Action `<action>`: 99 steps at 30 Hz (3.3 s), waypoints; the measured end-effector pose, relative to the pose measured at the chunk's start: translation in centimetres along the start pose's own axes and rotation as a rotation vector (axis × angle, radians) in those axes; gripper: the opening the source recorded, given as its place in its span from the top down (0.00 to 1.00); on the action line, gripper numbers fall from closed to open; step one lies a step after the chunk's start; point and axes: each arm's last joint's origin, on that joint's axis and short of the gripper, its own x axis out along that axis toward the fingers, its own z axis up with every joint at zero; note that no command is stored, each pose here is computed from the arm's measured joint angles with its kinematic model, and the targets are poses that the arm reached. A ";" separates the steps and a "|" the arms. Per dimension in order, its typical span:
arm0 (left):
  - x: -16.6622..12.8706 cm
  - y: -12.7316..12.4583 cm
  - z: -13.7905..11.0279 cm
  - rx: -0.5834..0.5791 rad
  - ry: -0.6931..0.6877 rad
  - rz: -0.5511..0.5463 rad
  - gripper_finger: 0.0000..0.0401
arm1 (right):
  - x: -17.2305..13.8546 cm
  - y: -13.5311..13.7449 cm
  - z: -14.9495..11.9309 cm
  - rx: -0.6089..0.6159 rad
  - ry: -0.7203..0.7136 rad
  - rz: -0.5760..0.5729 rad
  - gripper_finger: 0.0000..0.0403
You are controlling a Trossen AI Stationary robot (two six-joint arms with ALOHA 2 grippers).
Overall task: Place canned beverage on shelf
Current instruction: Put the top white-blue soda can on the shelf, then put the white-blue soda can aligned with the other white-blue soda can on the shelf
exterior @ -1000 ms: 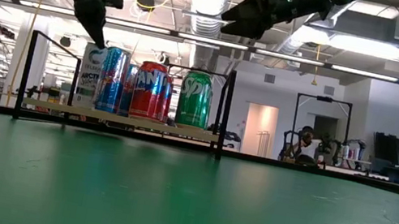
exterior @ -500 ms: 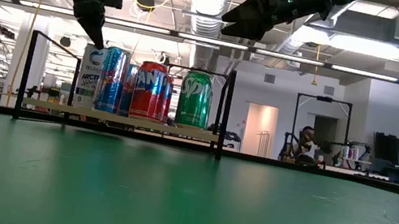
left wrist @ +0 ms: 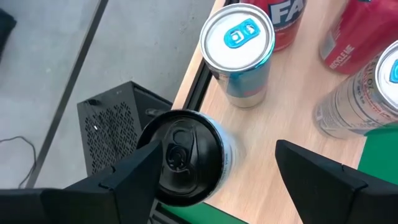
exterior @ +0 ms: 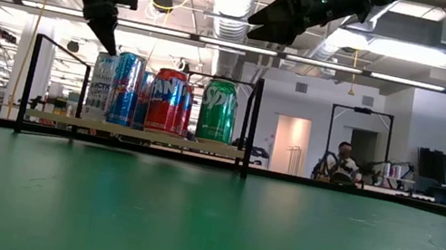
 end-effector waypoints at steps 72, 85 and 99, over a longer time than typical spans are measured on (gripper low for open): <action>-11.4 -22.3 -4.8 0.257 0.209 -0.682 0.26 | 1.0 2.9 0.8 0.045 0.000 -0.093 0.12; -10.0 -23.3 -5.9 0.314 0.269 -0.658 0.26 | 1.0 2.9 0.9 0.043 -0.007 -0.094 0.12; -10.1 -23.2 -5.8 0.429 0.228 -0.657 0.42 | 1.0 2.9 0.8 0.025 -0.002 -0.093 0.12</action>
